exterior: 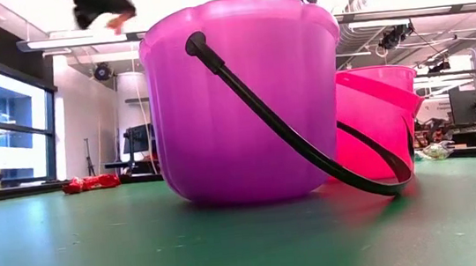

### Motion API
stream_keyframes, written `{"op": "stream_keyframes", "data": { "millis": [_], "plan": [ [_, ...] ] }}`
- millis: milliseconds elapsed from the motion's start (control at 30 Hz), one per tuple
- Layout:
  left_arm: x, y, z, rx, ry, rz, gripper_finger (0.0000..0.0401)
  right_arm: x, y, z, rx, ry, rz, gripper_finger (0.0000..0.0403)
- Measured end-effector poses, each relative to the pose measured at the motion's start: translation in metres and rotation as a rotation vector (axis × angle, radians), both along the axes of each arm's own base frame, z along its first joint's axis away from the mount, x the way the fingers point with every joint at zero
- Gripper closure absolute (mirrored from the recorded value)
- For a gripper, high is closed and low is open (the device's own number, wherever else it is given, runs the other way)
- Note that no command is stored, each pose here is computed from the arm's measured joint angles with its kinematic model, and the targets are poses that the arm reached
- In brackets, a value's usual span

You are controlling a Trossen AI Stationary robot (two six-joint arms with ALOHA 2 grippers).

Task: Sort candy by brand, put in halloween buckets
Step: Put the orange gummy into the orange bucket

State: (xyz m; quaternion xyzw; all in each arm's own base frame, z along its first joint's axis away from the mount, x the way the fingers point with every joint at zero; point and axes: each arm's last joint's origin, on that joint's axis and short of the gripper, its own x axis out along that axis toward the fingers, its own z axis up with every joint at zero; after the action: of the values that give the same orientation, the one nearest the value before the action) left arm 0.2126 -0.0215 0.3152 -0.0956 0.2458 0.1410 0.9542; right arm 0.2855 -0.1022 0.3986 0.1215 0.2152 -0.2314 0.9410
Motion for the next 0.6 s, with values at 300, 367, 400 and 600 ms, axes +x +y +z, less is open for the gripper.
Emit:
{"op": "stream_keyframes", "data": {
  "millis": [300, 367, 400, 600],
  "plan": [
    [0.082, 0.056, -0.037, 0.034, -0.108, 0.034, 0.0378, -0.002, -0.001, -0.003, -0.011, 0.037, -0.064, 0.01],
    [0.095, 0.064, -0.049, 0.006, -0.121, 0.038, 0.0359, -0.002, -0.002, -0.003, -0.018, 0.044, -0.08, 0.01],
    [0.1, 0.067, -0.055, -0.019, -0.117, 0.034, 0.0347, -0.003, -0.002, -0.003, -0.02, 0.048, -0.086, 0.01],
    [0.112, 0.071, -0.065, -0.11, -0.053, -0.036, 0.0256, -0.009, -0.001, -0.012, 0.019, 0.144, -0.133, 0.01]
  ]
}}
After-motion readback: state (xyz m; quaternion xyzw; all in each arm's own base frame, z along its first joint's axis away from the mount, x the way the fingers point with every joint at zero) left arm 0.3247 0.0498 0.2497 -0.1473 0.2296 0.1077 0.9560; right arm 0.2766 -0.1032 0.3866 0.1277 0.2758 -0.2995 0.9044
